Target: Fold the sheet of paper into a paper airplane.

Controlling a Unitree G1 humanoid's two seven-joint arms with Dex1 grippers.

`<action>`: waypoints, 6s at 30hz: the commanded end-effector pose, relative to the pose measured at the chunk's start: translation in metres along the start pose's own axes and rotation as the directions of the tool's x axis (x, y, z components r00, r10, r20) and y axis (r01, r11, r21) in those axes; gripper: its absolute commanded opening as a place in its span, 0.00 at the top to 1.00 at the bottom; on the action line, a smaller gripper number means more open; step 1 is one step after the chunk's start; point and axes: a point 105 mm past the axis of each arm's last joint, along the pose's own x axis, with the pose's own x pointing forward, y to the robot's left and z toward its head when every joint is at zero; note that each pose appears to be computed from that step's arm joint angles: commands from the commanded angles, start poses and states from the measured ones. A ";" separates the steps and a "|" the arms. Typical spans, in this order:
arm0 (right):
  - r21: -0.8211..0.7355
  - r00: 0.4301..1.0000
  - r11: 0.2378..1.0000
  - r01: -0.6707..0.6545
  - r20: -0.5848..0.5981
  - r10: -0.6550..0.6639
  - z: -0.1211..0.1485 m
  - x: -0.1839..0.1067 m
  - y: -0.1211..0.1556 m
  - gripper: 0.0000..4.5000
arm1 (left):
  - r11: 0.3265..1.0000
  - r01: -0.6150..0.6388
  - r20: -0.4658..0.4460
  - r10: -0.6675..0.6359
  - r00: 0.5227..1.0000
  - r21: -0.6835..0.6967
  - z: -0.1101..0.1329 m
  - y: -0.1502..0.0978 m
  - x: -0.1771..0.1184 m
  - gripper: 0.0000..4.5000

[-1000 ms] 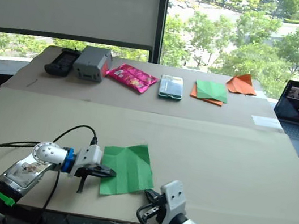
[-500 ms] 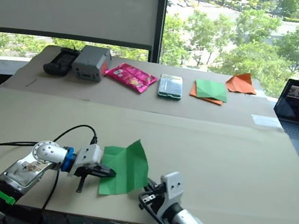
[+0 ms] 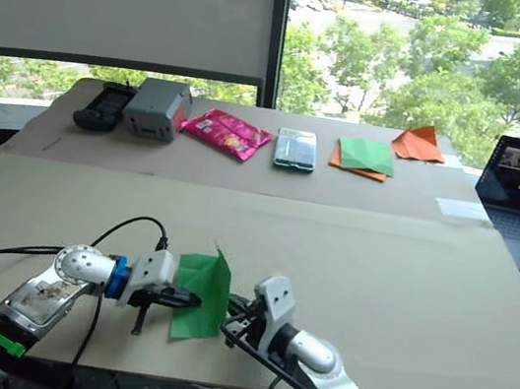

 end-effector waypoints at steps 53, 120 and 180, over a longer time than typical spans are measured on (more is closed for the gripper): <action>-0.193 0.967 0.964 -0.184 -0.210 0.142 -0.006 0.062 -0.026 0.99 | 0.965 -0.116 -0.065 0.103 0.992 -0.236 -0.022 -0.012 -0.029 1.00; -0.061 0.874 0.951 -0.302 -0.416 0.251 -0.068 -0.001 0.008 0.99 | 0.964 -0.147 -0.085 0.131 0.988 -0.223 -0.021 -0.005 -0.031 1.00; -0.110 0.977 0.971 -0.213 -0.055 0.208 0.051 -0.056 0.010 0.99 | 0.957 -0.154 0.075 0.177 0.981 -0.247 0.008 0.004 -0.056 1.00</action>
